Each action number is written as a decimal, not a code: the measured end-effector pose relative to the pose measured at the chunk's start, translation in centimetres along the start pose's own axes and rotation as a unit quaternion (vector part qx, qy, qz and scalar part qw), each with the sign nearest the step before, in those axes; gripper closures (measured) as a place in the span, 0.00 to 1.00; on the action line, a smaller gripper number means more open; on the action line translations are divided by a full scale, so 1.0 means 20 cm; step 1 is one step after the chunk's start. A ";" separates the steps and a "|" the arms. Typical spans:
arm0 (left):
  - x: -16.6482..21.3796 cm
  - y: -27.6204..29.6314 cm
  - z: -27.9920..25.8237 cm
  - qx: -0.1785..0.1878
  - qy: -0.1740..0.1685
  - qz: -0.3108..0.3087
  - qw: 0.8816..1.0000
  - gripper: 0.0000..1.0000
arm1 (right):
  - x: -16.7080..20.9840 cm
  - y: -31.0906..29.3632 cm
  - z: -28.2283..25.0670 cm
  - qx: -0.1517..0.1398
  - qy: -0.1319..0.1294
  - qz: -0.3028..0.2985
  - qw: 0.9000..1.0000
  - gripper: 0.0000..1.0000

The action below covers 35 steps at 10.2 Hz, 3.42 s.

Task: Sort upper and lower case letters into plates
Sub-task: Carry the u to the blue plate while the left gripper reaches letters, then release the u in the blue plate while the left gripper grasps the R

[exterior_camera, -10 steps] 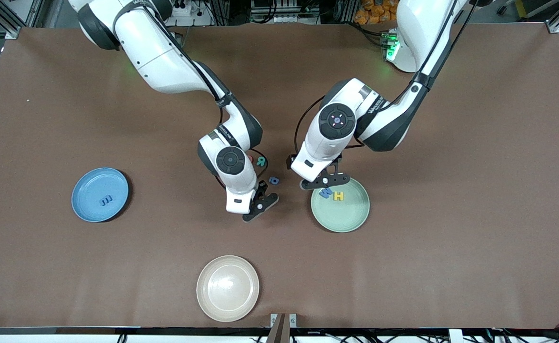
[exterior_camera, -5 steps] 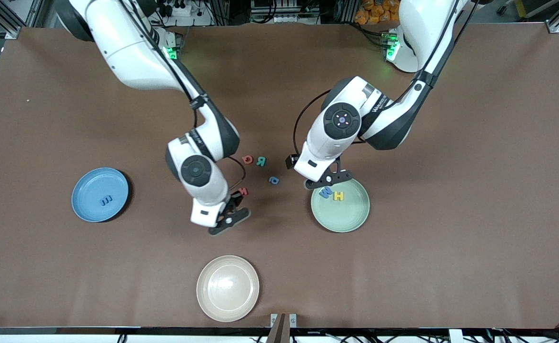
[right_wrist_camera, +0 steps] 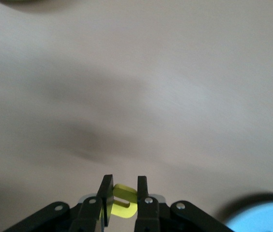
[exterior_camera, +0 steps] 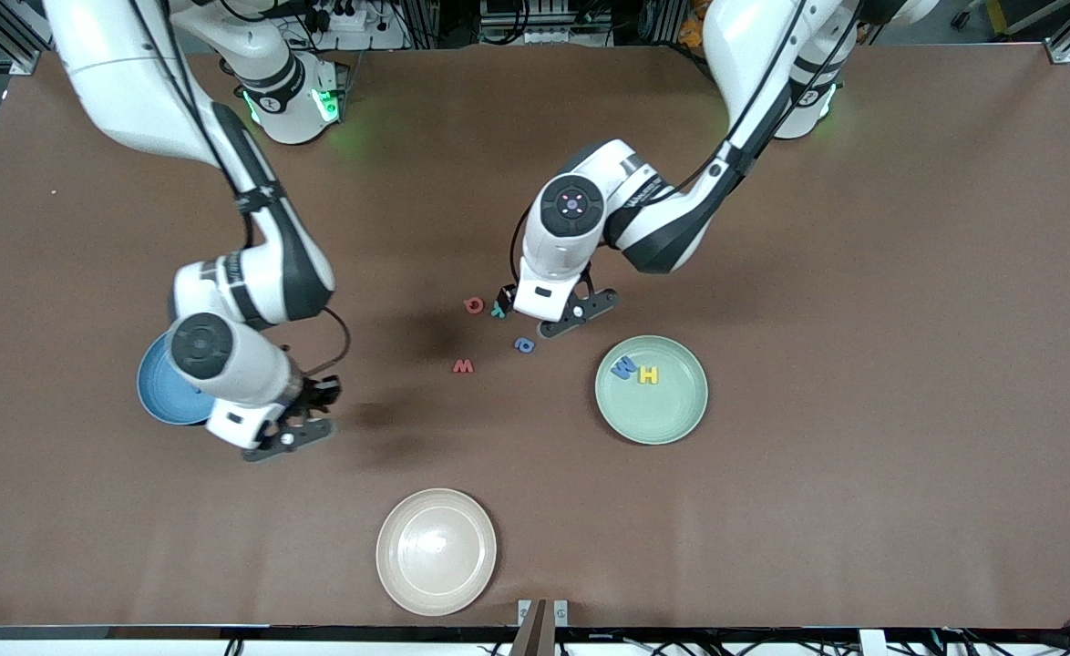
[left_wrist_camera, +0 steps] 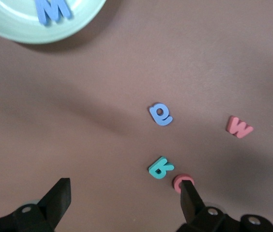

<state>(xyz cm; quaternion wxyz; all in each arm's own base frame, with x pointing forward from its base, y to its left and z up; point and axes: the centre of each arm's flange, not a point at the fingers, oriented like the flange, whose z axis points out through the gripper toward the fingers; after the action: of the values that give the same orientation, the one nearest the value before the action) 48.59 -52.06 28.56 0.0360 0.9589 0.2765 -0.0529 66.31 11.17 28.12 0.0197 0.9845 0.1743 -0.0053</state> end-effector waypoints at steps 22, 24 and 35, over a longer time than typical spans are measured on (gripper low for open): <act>-0.23 0.16 0.60 -0.029 0.029 -0.268 0.963 0.03 | -0.30 0.46 0.02 0.024 -0.005 -0.007 1.000 0.00; -0.24 0.16 0.64 -0.024 0.029 -0.266 0.963 0.10 | -0.31 0.46 0.02 0.025 -0.007 -0.005 1.000 0.00; -0.25 0.19 0.59 -0.033 0.026 -0.267 0.963 0.61 | -0.24 0.18 0.01 0.034 -0.022 -0.027 0.999 0.00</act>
<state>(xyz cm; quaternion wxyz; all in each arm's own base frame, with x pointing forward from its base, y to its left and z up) 45.45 -58.99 17.62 0.0453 0.8498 0.5245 -0.0261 63.12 6.21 28.14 -0.0105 0.9792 0.1997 -0.0339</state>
